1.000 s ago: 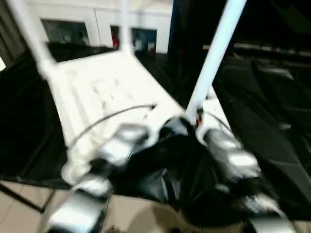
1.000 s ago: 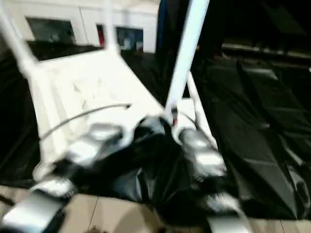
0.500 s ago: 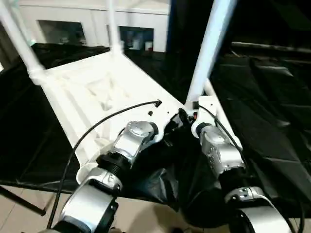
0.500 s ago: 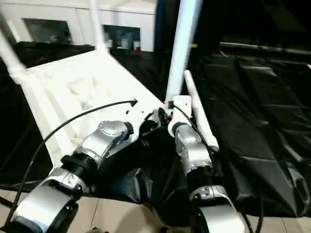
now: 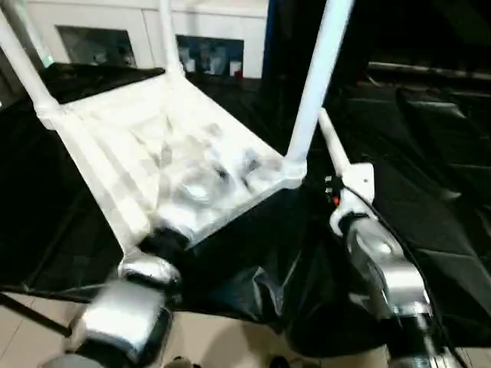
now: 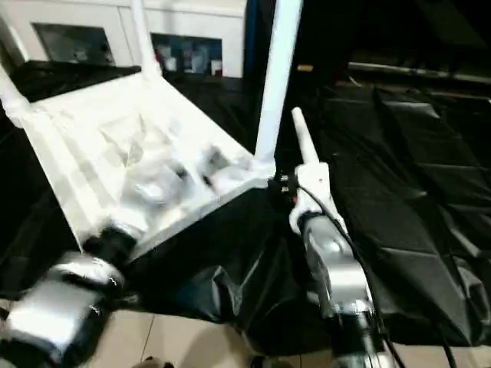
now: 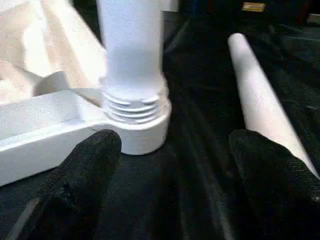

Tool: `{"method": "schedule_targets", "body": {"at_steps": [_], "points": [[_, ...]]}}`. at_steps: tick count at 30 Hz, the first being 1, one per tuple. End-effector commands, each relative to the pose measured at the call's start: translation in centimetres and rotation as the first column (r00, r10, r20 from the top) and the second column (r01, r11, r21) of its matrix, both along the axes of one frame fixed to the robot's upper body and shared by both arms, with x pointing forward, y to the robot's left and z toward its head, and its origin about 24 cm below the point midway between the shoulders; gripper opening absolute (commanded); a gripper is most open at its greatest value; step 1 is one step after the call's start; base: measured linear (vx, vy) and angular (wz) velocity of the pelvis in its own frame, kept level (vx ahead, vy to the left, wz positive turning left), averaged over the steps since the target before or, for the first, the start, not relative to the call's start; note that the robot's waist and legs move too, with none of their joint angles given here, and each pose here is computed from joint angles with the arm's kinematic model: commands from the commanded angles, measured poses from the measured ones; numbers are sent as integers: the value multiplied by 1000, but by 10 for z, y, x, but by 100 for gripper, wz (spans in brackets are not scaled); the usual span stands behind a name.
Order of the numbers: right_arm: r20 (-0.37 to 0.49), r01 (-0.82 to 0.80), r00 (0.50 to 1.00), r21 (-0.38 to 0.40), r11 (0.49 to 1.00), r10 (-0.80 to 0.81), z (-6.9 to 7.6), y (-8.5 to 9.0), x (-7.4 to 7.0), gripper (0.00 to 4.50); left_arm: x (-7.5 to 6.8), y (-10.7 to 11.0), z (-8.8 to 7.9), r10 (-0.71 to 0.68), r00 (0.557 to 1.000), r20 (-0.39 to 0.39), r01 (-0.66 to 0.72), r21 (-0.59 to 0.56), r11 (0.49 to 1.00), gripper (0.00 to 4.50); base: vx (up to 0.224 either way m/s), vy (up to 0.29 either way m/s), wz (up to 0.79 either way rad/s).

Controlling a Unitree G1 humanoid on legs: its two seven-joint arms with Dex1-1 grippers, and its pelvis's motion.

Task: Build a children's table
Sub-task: Rotate leg to tighten, then rotate table base

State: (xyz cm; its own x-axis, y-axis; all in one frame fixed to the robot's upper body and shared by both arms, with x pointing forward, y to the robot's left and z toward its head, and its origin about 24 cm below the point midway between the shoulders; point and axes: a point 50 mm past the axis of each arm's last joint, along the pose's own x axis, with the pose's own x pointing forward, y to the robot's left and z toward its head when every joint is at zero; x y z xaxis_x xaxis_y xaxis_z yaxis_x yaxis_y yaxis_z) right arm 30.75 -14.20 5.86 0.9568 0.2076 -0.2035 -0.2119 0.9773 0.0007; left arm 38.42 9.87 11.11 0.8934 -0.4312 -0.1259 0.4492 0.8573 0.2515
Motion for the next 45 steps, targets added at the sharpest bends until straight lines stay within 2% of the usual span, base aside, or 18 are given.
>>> {"method": "schedule_targets", "body": {"at_steps": [1,3,6,8,14,16,17,18,22,27,28,29,30,31,33,38,41,45], "points": [[-43,-62,997,10,998,63,-4,9,-3,391,-3,9,2,46,999,11,-47,18,999,105,0,0,0],[-74,-96,993,13,995,96,-8,13,-5,391,-5,18,5,69,997,26,-70,32,997,110,0,0,0],[-114,-151,982,-3,988,150,-16,25,-2,391,-15,60,16,174,982,70,-181,105,978,150,0,0,0],[-132,-153,980,-19,988,150,-18,27,1,391,-23,78,19,222,971,89,-233,150,961,149,0,0,0],[-176,-153,975,-72,986,139,-20,30,16,391,-63,130,19,354,932,78,-361,304,882,189,0,0,0],[-179,-168,972,-71,983,153,-19,33,21,391,-78,150,22,400,906,136,-416,458,786,210,0,0,0],[-179,-172,971,-69,983,157,-19,34,23,391,-82,155,23,415,898,147,-431,487,759,225,0,0,0],[-178,-181,970,-64,981,167,-18,36,27,391,-94,167,24,461,876,144,-458,549,699,231,0,0,0],[-177,-192,968,-64,979,178,-18,38,30,391,-107,181,18,511,854,96,-458,604,652,251,0,0,0],[-167,-219,964,-53,974,207,-16,44,33,391,-124,184,-6,520,849,-90,-350,642,682,288,0,0,0],[-165,-225,963,-48,973,214,-15,44,33,391,-128,180,-13,515,844,-152,-322,624,712,300,0,0,0],[-165,-225,963,-48,973,214,-15,44,33,391,-128,180,-13,515,844,-152,-322,624,712,308,0,0,0],[-161,-241,960,-45,970,231,-15,44,34,391,-135,174,-25,484,838,-253,-254,604,756,314,0,0,0],[-160,-247,958,-47,968,237,-16,44,34,391,-138,170,-29,466,835,-293,-228,586,777,322,0,0,0],[-160,-251,957,-50,967,240,-16,44,34,391,-140,167,-32,453,833,-317,-210,575,790,334,0,0,0],[-132,-233,965,-32,972,227,-11,38,36,391,-138,142,-33,303,866,-397,-99,458,883,384,0,0,0],[-115,-224,968,-13,974,221,-7,36,34,391,-137,116,-32,137,881,-453,26,336,942,395,0,0,0],[-87,-180,980,10,984,181,6,30,31,391,-135,94,-36,-3,880,-475,146,263,954,425,0,0,0]]}}
